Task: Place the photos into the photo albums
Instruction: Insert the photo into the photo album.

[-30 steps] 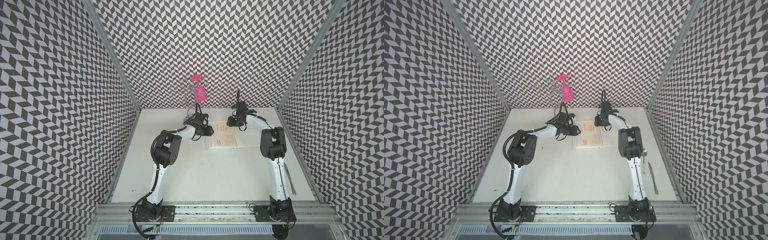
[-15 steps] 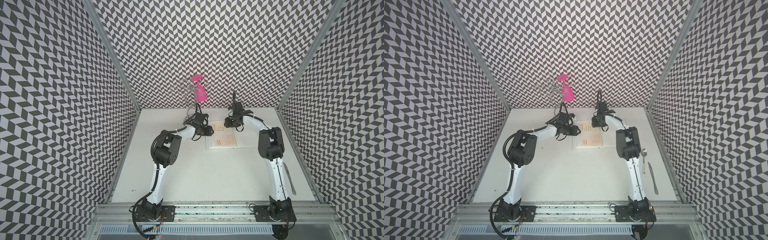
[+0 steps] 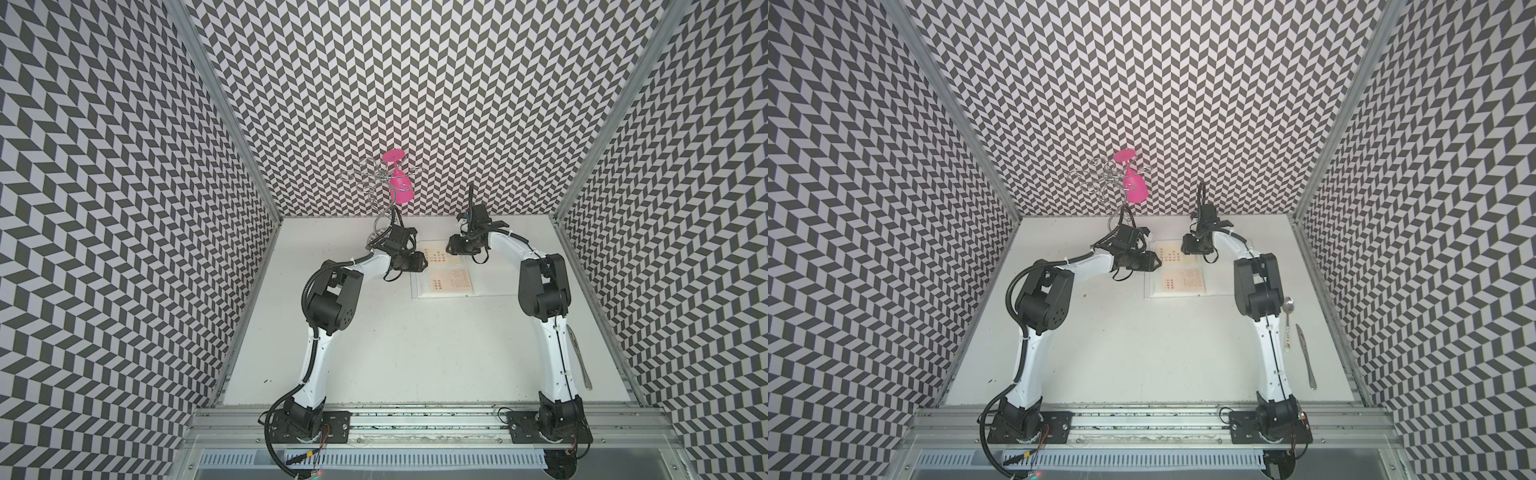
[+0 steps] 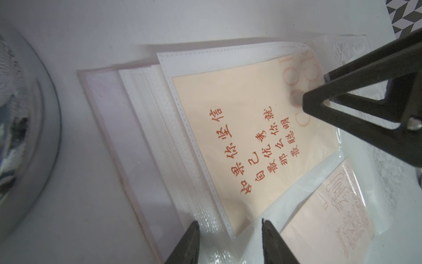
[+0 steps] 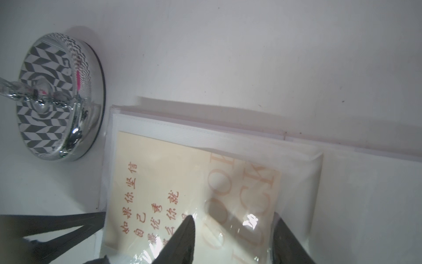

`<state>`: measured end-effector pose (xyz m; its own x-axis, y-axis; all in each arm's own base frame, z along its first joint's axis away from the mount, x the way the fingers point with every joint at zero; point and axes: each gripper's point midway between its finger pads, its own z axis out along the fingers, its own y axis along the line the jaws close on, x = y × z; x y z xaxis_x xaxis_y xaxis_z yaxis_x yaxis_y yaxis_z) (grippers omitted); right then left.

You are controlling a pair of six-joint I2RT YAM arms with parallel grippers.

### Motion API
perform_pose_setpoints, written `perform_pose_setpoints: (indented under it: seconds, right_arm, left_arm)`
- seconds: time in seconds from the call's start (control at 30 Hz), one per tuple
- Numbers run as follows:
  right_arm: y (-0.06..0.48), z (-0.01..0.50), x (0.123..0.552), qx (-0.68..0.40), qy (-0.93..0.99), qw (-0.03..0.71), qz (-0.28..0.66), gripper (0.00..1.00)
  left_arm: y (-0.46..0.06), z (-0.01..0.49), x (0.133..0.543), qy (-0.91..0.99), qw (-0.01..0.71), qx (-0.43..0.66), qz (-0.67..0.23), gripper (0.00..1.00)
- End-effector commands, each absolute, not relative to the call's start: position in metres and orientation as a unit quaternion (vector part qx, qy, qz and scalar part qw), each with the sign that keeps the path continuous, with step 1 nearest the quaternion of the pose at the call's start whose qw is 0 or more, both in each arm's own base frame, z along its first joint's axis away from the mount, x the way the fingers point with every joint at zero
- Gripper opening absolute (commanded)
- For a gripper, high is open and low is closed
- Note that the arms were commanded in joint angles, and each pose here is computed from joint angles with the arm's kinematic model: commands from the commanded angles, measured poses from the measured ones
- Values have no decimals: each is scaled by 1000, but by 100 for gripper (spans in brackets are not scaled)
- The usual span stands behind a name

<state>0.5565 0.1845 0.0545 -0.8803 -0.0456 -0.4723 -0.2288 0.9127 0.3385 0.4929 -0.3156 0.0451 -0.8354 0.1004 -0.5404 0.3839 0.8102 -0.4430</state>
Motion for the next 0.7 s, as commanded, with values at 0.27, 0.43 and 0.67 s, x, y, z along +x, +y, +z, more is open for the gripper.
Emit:
perform_pose_setpoints:
  seconds: [0.27,0.43,0.67]
  right_arm:
    - [170,139,559,-64,921,303,238,53]
    - [140,157,558,-48,920,318,224,53]
    - [45,167,541,23,915,339,217,53]
  left_arm:
    - [-301,55,484,928,251,123,-247,46]
    - [-303,84,486,921,277,126,-246,46]
    - [-338,123,467,898,315,177,-250,47]
